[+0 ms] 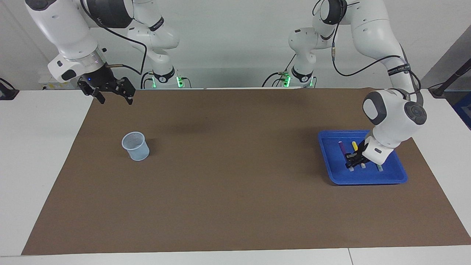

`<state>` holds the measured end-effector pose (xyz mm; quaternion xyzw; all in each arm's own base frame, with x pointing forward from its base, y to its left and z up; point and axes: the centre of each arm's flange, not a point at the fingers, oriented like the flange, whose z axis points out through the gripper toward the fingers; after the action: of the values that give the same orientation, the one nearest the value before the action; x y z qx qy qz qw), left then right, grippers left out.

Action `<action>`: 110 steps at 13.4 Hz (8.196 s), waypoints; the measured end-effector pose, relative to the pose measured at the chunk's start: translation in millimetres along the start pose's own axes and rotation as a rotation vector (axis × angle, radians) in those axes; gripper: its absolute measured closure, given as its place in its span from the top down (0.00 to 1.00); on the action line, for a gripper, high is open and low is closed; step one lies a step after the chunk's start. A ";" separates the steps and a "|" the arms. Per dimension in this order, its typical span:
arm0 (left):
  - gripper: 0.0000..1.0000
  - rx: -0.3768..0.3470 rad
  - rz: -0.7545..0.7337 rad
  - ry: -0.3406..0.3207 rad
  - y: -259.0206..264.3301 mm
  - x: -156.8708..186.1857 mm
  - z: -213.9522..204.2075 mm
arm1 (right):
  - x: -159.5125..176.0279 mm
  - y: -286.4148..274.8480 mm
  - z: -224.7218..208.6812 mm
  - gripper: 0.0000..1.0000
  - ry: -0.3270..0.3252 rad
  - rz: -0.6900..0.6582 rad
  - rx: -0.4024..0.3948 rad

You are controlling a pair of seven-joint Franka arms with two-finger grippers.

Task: Transfer and insert pens with both arms
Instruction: 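Reach the left gripper over the tray down to the purple pen, then lift the purple pen with the left gripper while the right gripper rises, then move the right gripper toward the purple pen held by the left gripper, then close the right gripper on the purple pen's free end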

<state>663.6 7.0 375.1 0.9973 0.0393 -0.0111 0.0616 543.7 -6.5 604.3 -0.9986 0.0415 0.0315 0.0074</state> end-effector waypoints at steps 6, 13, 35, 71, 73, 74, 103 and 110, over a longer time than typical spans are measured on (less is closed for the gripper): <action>0.17 -0.145 -0.258 0.022 13.2 0.4 -34.0 | -5.9 -28.1 -0.2 1.00 -0.012 -0.052 -0.002; 0.17 -0.183 -0.457 0.045 22.9 3.3 -59.1 | -14.1 -65.7 4.7 1.00 -0.031 -0.115 0.033; 0.17 -0.181 -1.215 0.243 175.0 -45.3 -147.5 | -6.6 -115.5 24.4 1.00 0.056 0.024 0.280; 0.17 -0.260 -1.518 0.356 291.8 -121.3 -174.9 | -9.0 -364.0 113.9 0.90 0.079 0.743 1.196; 0.17 -0.262 -1.526 0.357 295.3 -123.4 -174.4 | -7.6 -368.8 116.4 0.90 0.078 0.742 1.195; 0.17 -0.262 -1.528 0.361 296.5 -124.1 -174.2 | -5.9 -368.6 115.9 0.90 0.080 0.742 1.197; 0.17 -0.261 -1.548 0.366 298.9 -133.3 -182.8 | 11.5 -362.4 107.6 0.18 0.118 0.736 1.212; 0.33 -0.266 -1.546 0.370 298.9 -134.7 -185.9 | 12.8 -361.1 107.5 0.18 0.120 0.738 1.213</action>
<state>556.4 -276.1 599.7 0.6580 0.7288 0.1193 0.1471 579.9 354.1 500.6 -0.7393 0.3876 -0.0519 0.5482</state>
